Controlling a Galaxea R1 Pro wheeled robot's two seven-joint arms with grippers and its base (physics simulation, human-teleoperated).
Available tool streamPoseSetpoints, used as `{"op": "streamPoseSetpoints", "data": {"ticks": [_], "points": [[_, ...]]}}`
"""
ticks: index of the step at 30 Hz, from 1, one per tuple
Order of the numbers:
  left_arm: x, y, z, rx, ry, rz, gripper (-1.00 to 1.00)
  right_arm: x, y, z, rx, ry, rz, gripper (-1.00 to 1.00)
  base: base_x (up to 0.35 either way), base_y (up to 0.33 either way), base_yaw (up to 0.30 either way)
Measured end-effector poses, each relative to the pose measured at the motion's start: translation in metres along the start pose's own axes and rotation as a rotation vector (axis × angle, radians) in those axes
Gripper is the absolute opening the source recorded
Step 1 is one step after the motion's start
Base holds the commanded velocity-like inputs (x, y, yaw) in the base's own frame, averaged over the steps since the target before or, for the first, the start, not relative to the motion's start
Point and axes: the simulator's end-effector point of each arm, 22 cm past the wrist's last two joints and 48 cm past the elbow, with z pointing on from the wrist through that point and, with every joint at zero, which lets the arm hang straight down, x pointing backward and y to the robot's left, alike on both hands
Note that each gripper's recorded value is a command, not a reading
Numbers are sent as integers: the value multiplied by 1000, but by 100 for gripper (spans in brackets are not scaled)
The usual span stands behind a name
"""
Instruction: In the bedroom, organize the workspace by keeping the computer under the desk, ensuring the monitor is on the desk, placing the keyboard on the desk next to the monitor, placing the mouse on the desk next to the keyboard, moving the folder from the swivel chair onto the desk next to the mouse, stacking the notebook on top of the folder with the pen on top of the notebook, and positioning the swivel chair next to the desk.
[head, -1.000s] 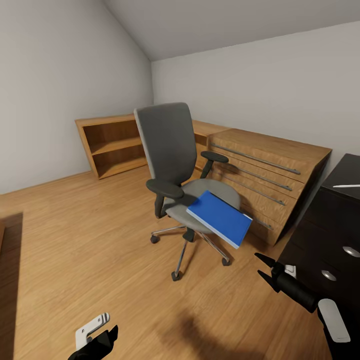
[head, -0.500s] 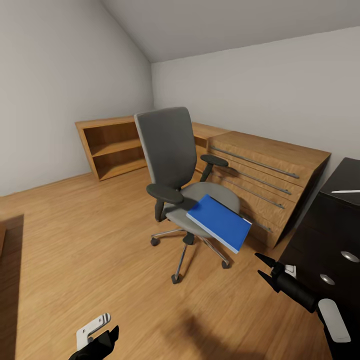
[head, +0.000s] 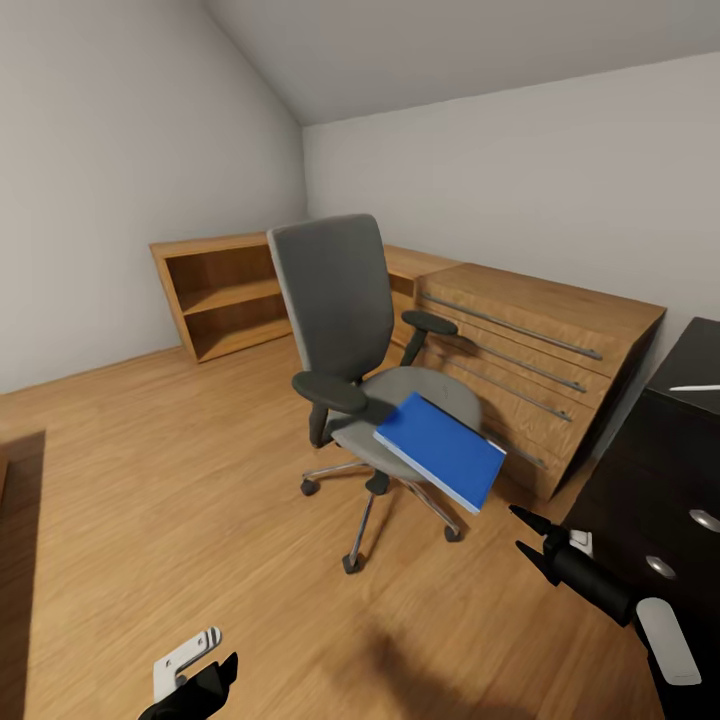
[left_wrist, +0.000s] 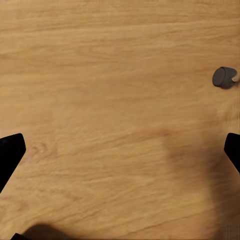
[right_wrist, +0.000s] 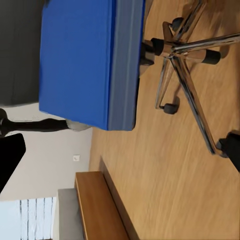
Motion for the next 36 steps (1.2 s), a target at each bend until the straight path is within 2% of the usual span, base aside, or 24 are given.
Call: {"op": "streamPoseSetpoints", "data": {"ticks": [36], "points": [[17, -6, 3, 7, 33, 21, 100, 2, -5, 2, 11, -7, 0, 100, 114, 0, 0]]}}
